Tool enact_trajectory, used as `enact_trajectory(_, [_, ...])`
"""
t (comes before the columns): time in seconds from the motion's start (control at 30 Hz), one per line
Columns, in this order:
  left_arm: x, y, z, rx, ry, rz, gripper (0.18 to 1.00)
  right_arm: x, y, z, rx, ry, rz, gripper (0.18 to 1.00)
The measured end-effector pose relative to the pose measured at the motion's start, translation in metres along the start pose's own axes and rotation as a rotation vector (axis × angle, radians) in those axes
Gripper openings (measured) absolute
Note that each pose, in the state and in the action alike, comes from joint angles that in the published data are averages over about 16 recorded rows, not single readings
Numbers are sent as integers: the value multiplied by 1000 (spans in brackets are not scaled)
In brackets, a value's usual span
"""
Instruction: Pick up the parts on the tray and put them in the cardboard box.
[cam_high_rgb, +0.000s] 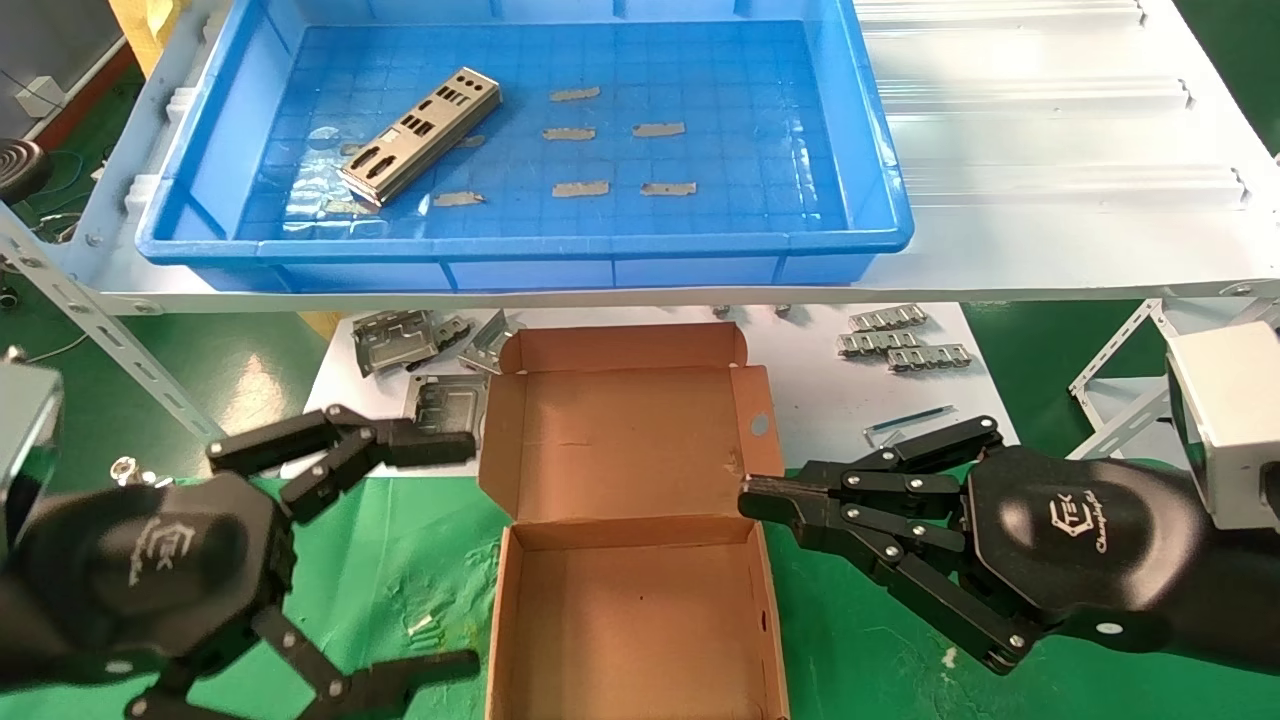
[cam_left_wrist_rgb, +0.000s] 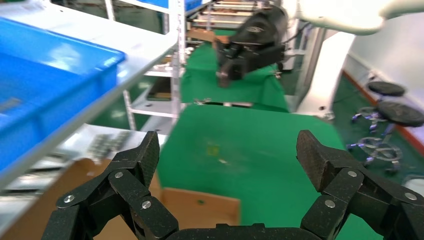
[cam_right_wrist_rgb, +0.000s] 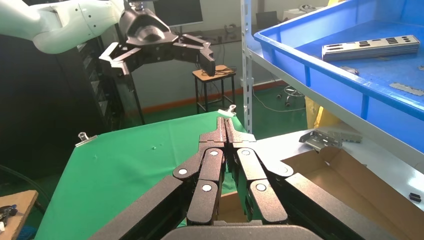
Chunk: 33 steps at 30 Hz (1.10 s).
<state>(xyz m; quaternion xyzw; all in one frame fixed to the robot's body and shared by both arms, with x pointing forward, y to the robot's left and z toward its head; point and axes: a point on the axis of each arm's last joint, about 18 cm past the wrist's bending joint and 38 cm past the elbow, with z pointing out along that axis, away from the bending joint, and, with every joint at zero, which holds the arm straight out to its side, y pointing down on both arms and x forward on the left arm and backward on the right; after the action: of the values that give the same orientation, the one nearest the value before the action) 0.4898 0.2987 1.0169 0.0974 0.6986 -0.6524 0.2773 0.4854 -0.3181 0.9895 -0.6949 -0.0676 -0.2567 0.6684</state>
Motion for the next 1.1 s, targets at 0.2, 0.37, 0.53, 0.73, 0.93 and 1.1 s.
enact_trajectory(0.2, [-48,-22,13,-21,-90,49,1001,0,0,0,0,0,0,192])
enact_trajectory(0.37, [-103,-46,32,-64,-192,71,1001,0,0,0,0,0,0,192])
enact_trajectory(0.53, [-154,-62,51,-128,-292,52,1001,0,0,0,0,0,0,192])
enact_trajectory(0.73, [-197,-67,65,-218,-400,15,1001,0,0,0,0,0,0,192])
enact_trajectory(0.93, [-221,-61,68,-274,-479,-18,1001,0,0,0,0,0,0,192])
enact_trajectory(1.1, [-231,-54,65,-297,-522,-30,1001,0,0,0,0,0,0,193])
